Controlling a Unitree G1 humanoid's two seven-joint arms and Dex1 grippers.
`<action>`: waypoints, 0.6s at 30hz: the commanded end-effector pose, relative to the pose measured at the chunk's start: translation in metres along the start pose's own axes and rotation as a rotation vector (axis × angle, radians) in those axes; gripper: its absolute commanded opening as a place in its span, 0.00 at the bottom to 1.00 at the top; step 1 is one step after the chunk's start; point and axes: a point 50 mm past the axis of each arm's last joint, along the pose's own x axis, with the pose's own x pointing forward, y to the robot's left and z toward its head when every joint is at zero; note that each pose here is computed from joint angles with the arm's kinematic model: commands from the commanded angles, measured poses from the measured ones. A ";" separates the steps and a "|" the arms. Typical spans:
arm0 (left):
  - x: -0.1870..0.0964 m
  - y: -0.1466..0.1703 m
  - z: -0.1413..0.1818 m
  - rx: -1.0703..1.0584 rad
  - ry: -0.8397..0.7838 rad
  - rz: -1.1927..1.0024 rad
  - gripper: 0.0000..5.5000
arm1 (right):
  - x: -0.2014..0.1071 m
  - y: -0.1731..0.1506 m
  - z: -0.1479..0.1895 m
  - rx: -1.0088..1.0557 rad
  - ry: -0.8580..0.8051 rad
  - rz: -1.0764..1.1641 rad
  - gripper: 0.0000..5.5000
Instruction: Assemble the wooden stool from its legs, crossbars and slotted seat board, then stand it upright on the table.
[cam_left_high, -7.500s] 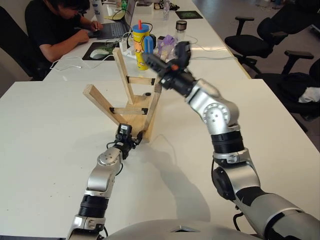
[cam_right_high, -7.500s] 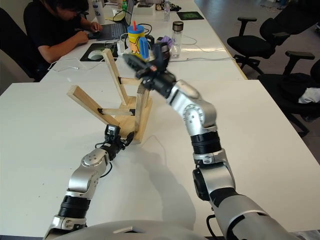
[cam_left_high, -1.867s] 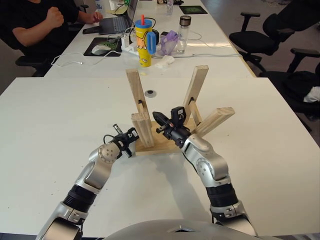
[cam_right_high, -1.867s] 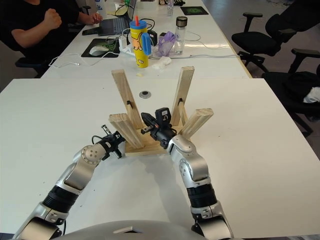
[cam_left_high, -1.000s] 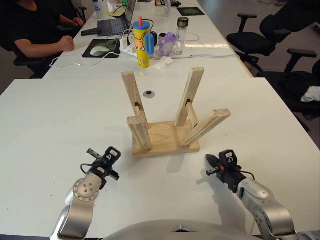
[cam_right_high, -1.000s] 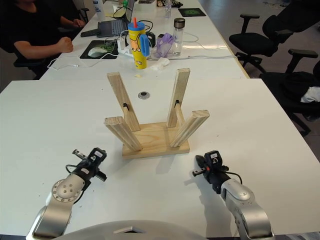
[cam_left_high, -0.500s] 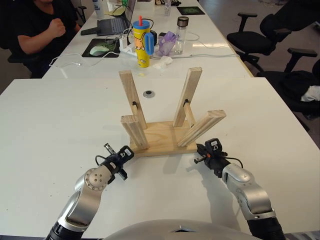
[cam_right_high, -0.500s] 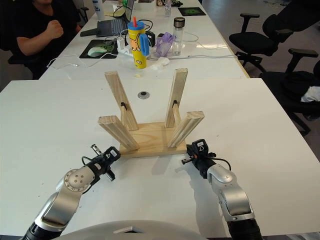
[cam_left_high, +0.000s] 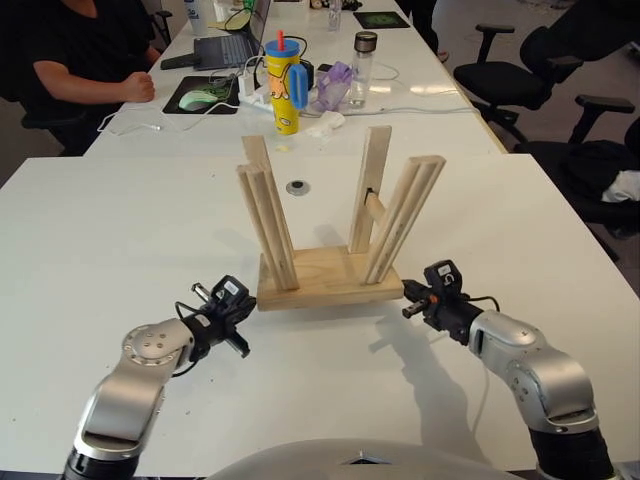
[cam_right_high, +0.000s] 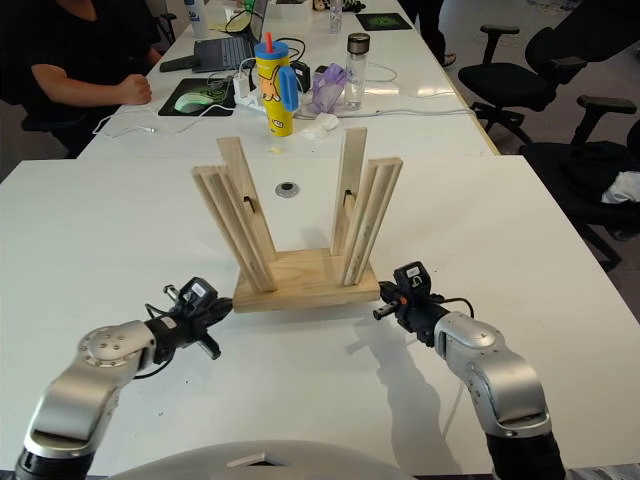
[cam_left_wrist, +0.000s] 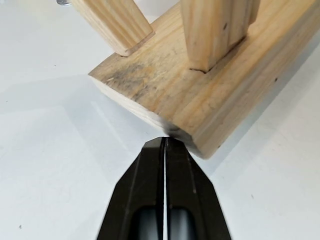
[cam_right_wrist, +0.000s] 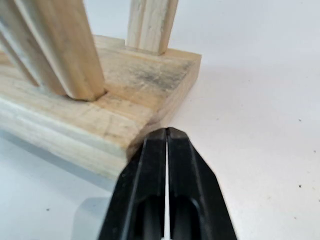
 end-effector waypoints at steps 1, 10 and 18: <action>-0.016 -0.032 0.040 0.118 -0.156 -0.435 0.00 | -0.015 0.071 0.044 -0.047 -0.148 0.626 0.00; -0.039 0.012 0.058 0.085 -0.191 -0.353 0.00 | -0.029 0.061 0.066 -0.003 -0.158 0.719 0.00; -0.037 0.017 0.023 0.163 0.029 -0.327 0.00 | -0.018 0.033 0.047 -0.043 -0.044 0.526 0.00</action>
